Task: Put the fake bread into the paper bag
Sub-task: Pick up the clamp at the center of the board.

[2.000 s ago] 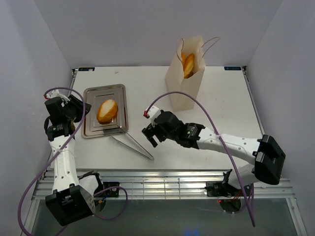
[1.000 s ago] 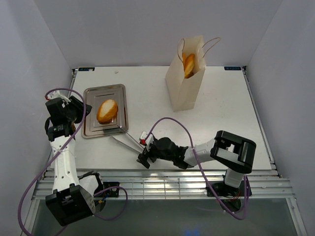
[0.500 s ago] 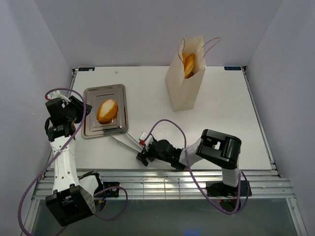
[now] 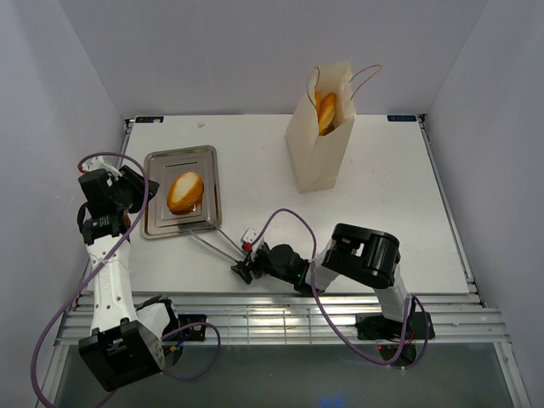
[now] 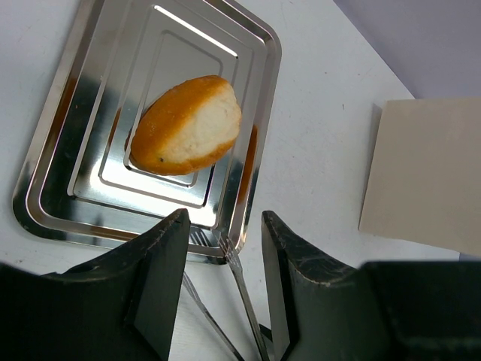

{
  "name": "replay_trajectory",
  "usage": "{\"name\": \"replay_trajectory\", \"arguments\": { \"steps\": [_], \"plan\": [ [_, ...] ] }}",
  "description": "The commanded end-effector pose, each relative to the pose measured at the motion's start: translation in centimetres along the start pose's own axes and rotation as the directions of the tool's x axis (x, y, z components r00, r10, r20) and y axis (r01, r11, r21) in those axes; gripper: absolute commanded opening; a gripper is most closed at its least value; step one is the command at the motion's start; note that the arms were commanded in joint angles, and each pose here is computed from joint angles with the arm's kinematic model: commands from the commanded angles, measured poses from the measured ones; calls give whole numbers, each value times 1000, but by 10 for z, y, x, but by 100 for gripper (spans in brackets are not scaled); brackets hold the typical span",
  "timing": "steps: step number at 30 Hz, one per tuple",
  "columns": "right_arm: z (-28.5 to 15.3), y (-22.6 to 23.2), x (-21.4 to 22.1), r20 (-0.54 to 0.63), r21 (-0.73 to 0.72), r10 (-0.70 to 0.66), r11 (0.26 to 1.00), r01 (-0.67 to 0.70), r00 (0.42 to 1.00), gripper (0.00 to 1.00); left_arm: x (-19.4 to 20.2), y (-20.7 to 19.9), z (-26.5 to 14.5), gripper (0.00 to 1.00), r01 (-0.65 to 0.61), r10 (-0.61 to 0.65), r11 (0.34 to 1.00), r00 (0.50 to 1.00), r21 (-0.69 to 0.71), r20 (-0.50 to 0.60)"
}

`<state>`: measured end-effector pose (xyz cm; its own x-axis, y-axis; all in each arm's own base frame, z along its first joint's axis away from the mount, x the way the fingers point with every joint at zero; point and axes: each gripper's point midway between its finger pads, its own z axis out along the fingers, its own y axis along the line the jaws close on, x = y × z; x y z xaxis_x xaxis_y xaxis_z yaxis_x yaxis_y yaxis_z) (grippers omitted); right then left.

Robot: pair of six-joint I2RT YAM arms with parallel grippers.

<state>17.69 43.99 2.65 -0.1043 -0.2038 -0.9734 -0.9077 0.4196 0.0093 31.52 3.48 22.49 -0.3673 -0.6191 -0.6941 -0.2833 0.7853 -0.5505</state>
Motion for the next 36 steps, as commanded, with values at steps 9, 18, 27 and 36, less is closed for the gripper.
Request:
{"name": "replay_trajectory", "arguments": {
  "steps": [9,18,27,36],
  "plan": [
    [4,1,12,19,1,2,1000,-2,1000,65,-12,-13,-7,54,-22,21,999,999,38,35],
    [-8,0,-21,32,1,-18,1000,18,999,57,-10,-11,-6,54,-20,19,999,999,32,33],
    [-40,5,-57,21,-36,4,999,-3,1000,57,-15,-8,-5,54,-22,22,1000,999,9,45],
    [-36,27,-60,15,-184,-66,981,68,998,88,-16,-12,-7,54,-11,10,1000,999,27,51]
  ]
}}
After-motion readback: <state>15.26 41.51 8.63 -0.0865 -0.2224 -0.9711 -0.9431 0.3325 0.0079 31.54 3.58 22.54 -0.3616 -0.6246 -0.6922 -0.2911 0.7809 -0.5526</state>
